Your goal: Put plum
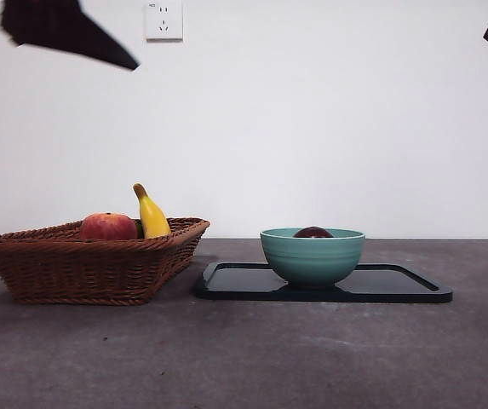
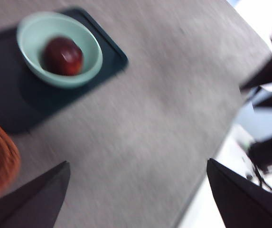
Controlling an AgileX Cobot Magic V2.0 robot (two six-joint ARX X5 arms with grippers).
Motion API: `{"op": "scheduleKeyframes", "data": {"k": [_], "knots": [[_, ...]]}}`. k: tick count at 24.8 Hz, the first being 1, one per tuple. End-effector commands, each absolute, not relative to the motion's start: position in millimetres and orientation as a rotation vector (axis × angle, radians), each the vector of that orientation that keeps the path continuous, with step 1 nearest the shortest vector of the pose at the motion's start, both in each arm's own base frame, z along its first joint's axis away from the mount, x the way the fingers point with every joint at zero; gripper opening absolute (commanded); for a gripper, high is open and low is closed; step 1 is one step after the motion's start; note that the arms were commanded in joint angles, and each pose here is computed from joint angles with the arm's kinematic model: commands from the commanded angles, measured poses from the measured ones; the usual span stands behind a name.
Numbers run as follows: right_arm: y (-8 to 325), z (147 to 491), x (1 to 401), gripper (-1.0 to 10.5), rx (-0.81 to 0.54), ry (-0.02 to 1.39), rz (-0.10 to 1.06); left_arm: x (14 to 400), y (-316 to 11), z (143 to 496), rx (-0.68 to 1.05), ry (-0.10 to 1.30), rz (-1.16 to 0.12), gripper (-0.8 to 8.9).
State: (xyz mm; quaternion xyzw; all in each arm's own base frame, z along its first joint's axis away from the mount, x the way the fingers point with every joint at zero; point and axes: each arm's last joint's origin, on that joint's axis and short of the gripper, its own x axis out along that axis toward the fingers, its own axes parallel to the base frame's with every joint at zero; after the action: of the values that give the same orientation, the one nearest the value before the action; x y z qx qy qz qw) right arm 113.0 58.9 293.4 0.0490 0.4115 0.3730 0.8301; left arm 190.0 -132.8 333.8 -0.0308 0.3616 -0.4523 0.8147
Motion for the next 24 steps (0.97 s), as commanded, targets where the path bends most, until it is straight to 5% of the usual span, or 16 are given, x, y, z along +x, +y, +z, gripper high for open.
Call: {"op": "scheduleKeyframes", "data": {"k": [1,7,14,24], "knots": [[60,296,114,1.7,0.097,0.861,0.803,211,-150,354,-0.081,0.739,-0.958,4.68],[60,296,114,1.7,0.098,0.862,0.802,275,-194,369,-0.072,0.730,-0.903,4.67],[60,296,114,1.7,0.104,0.865,0.799,348,-250,337,-0.075,0.799,-0.873,4.59],[60,295,114,1.7,0.104,0.870,0.798,378,-309,272,0.089,0.855,-0.810,4.59]]}}
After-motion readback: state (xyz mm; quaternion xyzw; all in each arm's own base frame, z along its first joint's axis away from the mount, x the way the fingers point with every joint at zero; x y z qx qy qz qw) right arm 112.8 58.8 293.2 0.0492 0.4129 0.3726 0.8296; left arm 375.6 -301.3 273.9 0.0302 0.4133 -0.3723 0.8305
